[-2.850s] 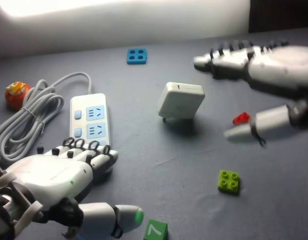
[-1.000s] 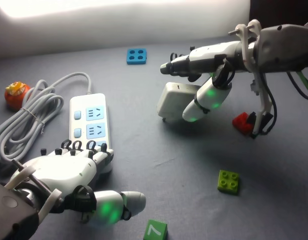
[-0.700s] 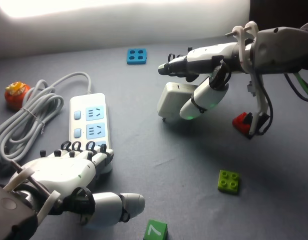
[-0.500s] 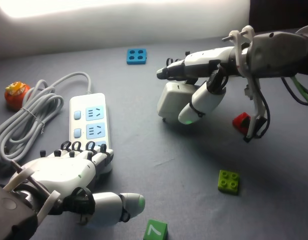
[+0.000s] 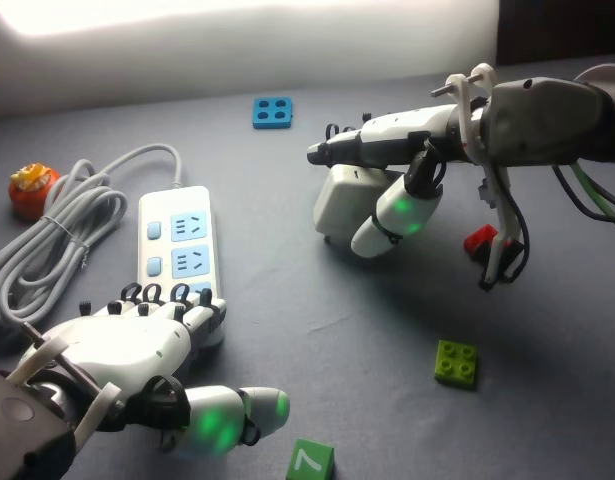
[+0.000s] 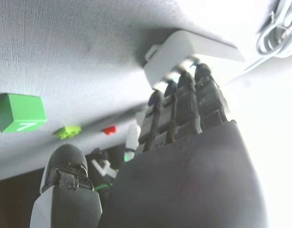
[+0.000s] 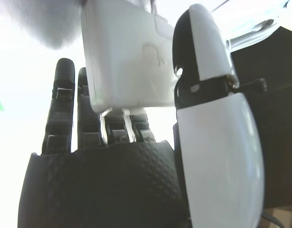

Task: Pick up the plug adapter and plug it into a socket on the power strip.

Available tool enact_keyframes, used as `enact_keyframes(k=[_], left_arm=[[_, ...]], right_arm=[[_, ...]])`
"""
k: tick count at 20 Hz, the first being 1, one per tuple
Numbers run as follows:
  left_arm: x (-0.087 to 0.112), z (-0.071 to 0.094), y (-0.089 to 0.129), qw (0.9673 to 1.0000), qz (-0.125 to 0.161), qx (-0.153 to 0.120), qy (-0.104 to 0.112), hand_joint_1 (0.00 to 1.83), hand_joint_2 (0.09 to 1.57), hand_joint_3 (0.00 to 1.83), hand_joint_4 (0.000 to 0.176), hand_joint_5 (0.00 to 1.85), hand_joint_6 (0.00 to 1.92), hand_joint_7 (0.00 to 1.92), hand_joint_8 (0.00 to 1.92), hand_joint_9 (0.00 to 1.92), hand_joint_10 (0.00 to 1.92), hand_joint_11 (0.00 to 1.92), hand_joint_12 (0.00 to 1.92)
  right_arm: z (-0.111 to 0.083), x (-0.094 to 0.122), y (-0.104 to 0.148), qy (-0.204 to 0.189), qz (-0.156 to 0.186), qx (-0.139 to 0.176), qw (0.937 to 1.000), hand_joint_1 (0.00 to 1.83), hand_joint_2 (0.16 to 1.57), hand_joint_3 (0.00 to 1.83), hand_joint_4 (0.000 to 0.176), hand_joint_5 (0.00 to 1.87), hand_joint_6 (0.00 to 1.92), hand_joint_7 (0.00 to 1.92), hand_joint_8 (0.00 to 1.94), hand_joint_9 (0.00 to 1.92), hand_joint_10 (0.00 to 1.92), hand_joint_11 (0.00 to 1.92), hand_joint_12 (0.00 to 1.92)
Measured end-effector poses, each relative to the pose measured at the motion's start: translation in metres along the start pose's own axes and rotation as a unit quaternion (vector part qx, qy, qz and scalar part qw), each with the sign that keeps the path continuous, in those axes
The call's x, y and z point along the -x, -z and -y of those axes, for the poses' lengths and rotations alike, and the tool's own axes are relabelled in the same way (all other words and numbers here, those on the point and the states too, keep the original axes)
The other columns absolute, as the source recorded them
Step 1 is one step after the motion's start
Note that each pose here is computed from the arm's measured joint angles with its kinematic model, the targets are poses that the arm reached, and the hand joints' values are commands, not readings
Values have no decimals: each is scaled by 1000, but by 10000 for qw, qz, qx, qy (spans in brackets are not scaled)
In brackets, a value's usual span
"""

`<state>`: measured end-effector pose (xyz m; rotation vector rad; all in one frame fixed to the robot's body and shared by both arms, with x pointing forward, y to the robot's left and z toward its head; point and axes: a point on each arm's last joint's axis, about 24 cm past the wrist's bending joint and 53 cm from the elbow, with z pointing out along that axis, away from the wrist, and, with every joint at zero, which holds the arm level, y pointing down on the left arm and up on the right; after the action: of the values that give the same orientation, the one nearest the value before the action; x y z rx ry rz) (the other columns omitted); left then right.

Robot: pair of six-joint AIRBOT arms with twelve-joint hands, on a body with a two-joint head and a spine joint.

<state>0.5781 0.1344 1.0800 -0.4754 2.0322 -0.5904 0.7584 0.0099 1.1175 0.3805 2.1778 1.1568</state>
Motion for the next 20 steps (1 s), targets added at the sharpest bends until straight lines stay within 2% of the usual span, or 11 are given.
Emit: enact_keyframes(k=[3, 10, 13, 18, 20], left_arm=[[0, 0, 0, 10000, 0, 1, 2, 0, 1128, 3, 0, 38, 3, 34, 2, 32, 2, 17, 22], [0, 0, 0, 10000, 3, 4, 3, 0, 1123, 0, 0, 38, 2, 39, 3, 40, 4, 18, 26], [-1, 0, 1, 10000, -5, 1, 8, 0, 1125, 1, 0, 47, 4, 51, 6, 47, 6, 20, 29], [-1, 1, 1, 10000, -1, 6, 17, 0, 1127, 2, 0, 56, 6, 62, 11, 60, 12, 39, 42], [-1, 1, 1, 10000, 1, 5, 16, 0, 1128, 2, 0, 37, 0, 49, 3, 48, 5, 23, 38]], right_arm=[[0, 0, 0, 30, 0, 0, 10000, 1076, 997, 8, 0, 71, 6, 71, 0, 109, 2, 0, 682], [0, 1, 0, 101, 21, 8, 9999, 1001, 1088, 5, 0, 246, 10, 312, 10, 329, 21, 0, 998], [-1, 1, 0, 116, 26, 12, 9999, 980, 1160, 5, 0, 393, 16, 474, 11, 474, 24, 9, 1118], [-2, 5, 0, 133, 109, 49, 9998, 994, 1206, 4, 0, 677, 21, 758, 20, 736, 41, 199, 1147], [-3, 7, 0, 139, 138, 63, 9998, 981, 1215, 2, 0, 791, 23, 875, 20, 853, 51, 354, 1099]])
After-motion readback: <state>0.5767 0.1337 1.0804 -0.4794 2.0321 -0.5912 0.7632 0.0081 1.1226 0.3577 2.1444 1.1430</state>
